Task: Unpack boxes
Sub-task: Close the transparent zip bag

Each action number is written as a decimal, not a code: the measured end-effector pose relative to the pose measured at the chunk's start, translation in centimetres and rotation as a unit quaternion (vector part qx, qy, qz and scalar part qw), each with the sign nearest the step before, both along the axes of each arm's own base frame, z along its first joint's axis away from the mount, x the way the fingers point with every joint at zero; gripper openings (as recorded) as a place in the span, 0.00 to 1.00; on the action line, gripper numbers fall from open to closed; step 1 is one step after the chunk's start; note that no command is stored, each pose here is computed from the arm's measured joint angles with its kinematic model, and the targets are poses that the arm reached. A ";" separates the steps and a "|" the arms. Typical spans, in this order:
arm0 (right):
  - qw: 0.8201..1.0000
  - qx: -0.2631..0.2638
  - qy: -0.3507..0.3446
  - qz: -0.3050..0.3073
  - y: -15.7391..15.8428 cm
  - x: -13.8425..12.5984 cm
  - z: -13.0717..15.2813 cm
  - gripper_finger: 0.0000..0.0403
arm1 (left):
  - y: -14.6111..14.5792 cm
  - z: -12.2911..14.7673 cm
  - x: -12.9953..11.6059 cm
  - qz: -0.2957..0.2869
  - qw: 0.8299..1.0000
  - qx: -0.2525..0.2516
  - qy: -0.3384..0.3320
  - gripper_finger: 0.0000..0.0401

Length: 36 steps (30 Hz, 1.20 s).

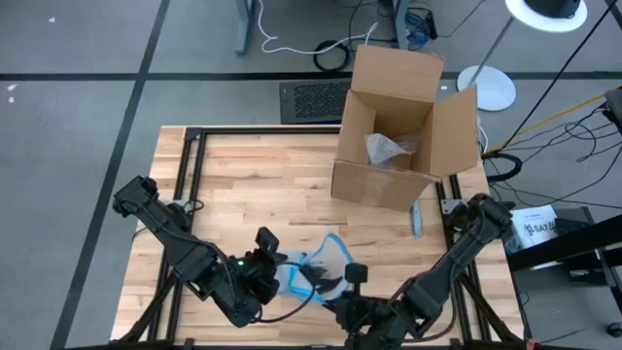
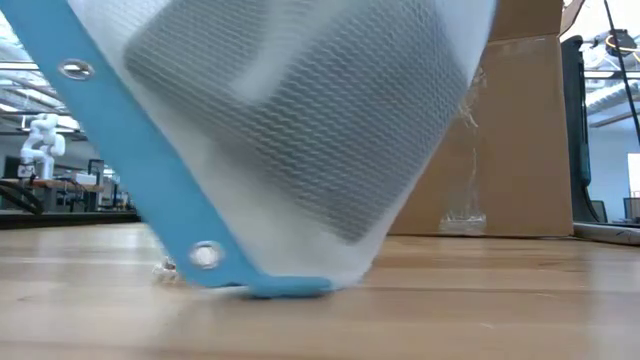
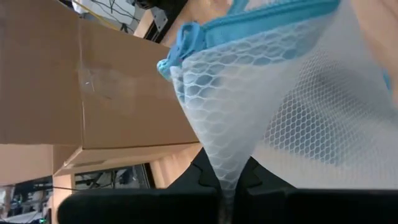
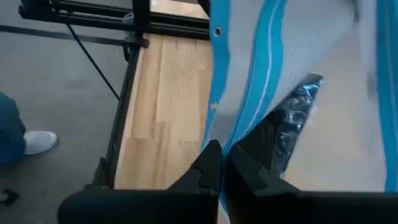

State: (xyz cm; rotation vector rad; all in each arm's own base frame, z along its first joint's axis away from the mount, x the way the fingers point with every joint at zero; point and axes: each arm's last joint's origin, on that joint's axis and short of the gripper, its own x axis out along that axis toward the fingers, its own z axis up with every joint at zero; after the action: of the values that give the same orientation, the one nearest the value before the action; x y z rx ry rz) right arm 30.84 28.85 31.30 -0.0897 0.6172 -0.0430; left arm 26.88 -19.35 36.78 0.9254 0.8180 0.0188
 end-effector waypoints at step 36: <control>0.975 -0.187 -0.079 -0.095 -2.2 1.4 0.9 0.18 | 0.5 -0.1 -0.5 -0.051 0.996 0.056 0.057 0.00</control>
State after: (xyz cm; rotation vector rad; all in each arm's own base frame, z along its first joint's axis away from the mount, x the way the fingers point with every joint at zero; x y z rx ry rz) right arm 32.29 26.61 32.16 -0.3882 0.4506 -0.3498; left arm 26.40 -18.88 36.65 1.0814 0.8810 -0.0771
